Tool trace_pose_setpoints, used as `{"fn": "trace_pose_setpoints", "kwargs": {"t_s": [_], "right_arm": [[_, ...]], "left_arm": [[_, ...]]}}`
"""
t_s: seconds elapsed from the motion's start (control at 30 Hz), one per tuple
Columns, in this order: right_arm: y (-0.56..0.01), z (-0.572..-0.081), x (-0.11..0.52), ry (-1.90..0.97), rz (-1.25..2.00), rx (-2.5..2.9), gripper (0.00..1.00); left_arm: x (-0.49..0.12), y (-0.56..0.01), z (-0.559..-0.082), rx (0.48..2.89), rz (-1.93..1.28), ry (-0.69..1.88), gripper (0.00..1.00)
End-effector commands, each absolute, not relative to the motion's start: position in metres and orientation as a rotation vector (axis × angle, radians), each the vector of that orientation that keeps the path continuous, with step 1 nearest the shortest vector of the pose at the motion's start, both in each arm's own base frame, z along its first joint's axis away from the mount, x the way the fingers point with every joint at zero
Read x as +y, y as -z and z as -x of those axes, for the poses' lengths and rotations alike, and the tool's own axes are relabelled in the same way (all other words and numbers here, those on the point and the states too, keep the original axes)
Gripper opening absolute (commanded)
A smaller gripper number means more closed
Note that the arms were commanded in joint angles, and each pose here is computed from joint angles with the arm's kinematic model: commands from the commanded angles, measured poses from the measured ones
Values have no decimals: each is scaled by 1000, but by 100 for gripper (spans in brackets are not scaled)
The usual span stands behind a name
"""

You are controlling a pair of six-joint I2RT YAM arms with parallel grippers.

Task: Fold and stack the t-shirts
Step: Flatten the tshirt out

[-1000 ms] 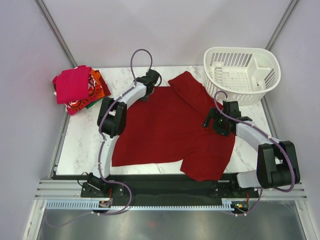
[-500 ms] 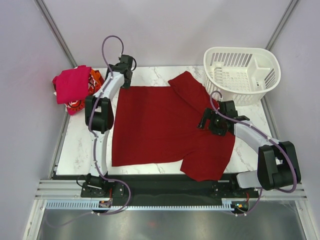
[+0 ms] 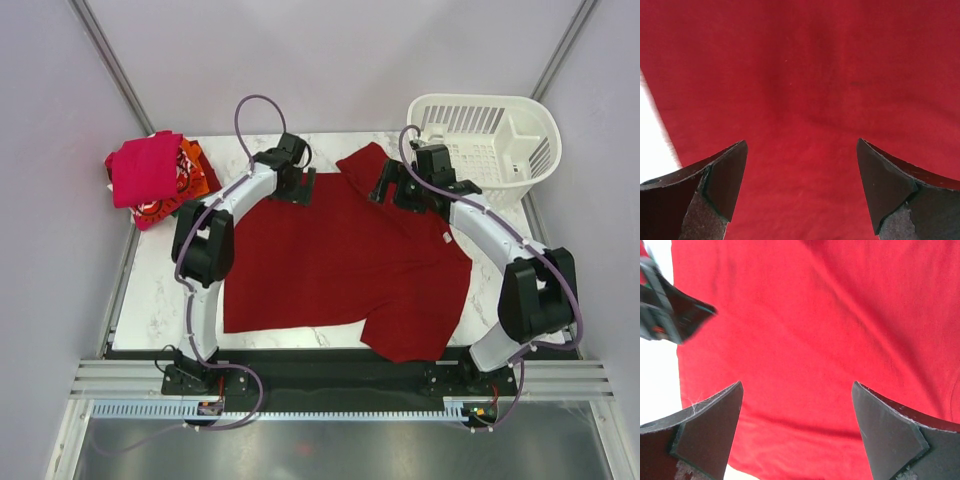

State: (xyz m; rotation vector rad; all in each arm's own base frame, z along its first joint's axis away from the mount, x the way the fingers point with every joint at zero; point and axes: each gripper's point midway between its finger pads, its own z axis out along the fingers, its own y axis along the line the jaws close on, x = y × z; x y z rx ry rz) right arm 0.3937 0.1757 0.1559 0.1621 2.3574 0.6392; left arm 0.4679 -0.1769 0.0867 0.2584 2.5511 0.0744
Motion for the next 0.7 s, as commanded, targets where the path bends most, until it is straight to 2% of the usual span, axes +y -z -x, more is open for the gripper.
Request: {"fn": "trace_pose_setpoints", "kwargs": {"t_s": [0.0, 0.07, 0.1, 0.17, 0.2, 0.27, 0.33, 0.4, 0.67], "right_arm": [[-168, -428, 180, -592, -126, 2304, 98], [-185, -454, 182, -567, -96, 2261, 98], [-166, -462, 185, -550, -97, 2312, 98], [-176, -483, 194, -571, -89, 2286, 98], [-156, -491, 197, -566, -97, 2326, 98], [-158, -507, 203, -572, -98, 2315, 98], [-143, -523, 207, -554, -102, 2326, 98], [-120, -534, 209, -517, -124, 2355, 98], [-88, -592, 216, -433, -183, 2333, 98]], "left_arm": [[-183, -45, -473, 2633, -103, 91, 96], [-181, -27, -473, 2666, -80, 88, 96], [-179, -21, -472, 2679, -71, 83, 96], [-168, -11, -469, 2699, -32, 55, 96], [-160, -5, -464, 2716, -19, 23, 96], [-139, 0, -461, 2727, 32, -19, 96], [-127, 1, -454, 2732, 75, 12, 81], [-118, -4, -449, 2730, 138, 56, 78], [-75, -15, -430, 2707, 215, -98, 84]]}}
